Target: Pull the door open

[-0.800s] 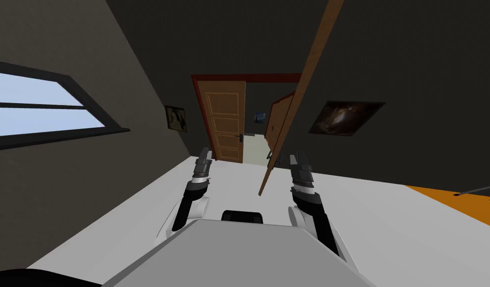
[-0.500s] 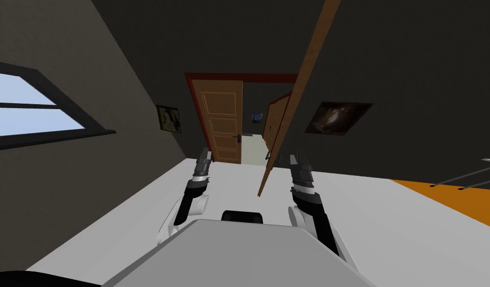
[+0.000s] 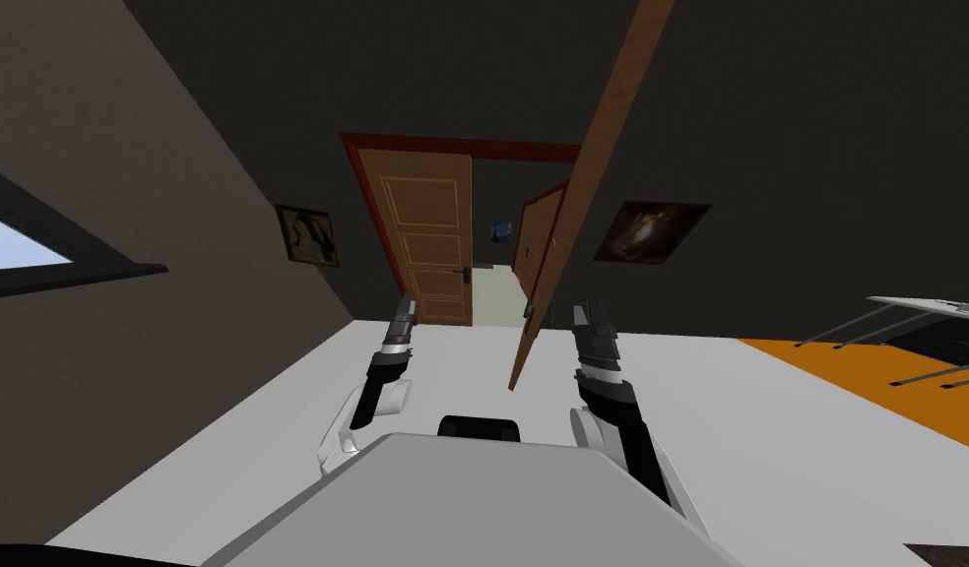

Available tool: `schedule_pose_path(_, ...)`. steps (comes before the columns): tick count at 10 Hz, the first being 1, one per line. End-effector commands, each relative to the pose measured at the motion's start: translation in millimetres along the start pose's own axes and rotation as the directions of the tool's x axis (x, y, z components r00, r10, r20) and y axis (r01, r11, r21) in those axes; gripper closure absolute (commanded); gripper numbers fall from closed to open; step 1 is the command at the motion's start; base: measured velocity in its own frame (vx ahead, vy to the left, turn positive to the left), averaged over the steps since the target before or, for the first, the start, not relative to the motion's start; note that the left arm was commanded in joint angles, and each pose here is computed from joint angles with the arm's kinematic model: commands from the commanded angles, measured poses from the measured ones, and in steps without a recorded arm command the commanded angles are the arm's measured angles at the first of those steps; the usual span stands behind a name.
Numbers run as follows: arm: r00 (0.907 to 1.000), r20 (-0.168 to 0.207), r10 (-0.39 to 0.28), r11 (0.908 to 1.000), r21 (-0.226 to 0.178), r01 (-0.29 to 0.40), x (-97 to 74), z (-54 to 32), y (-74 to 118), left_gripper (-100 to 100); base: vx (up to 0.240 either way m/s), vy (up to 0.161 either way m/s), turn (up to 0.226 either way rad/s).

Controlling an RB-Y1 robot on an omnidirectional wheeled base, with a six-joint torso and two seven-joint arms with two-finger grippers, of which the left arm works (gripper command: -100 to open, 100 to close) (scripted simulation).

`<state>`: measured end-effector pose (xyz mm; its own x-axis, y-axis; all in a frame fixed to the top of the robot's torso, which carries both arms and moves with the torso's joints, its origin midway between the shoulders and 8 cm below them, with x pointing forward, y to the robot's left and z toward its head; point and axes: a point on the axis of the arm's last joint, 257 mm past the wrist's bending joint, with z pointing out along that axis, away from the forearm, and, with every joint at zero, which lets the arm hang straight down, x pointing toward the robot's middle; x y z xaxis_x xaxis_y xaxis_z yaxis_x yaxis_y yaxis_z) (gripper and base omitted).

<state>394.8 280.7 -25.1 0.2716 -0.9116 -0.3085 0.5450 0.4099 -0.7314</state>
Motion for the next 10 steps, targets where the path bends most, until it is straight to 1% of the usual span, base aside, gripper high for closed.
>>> schedule_pose_path(1, 0.9998, 0.005, 0.021, 0.9996, -0.02, -0.02, -5.3, 3.5, 15.5, -100, 0.11, 0.053, -0.14)
schedule_pose_path(3, 0.999, 0.014, 0.043, 0.9981, -0.044, -0.042, -12.8, 5.7, 33.3, -100, 0.093, 0.046, -0.137)
schedule_pose_path(6, 0.9965, 0.032, 0.077, 0.9936, -0.085, -0.074, -26.9, 8.9, 61.8, -100, 0.085, 0.061, -0.153)
schedule_pose_path(10, 0.9905, 0.067, 0.12, 0.9829, -0.148, -0.109, -50.6, 12.3, 101.8, -100, 0.079, 0.068, -0.16)
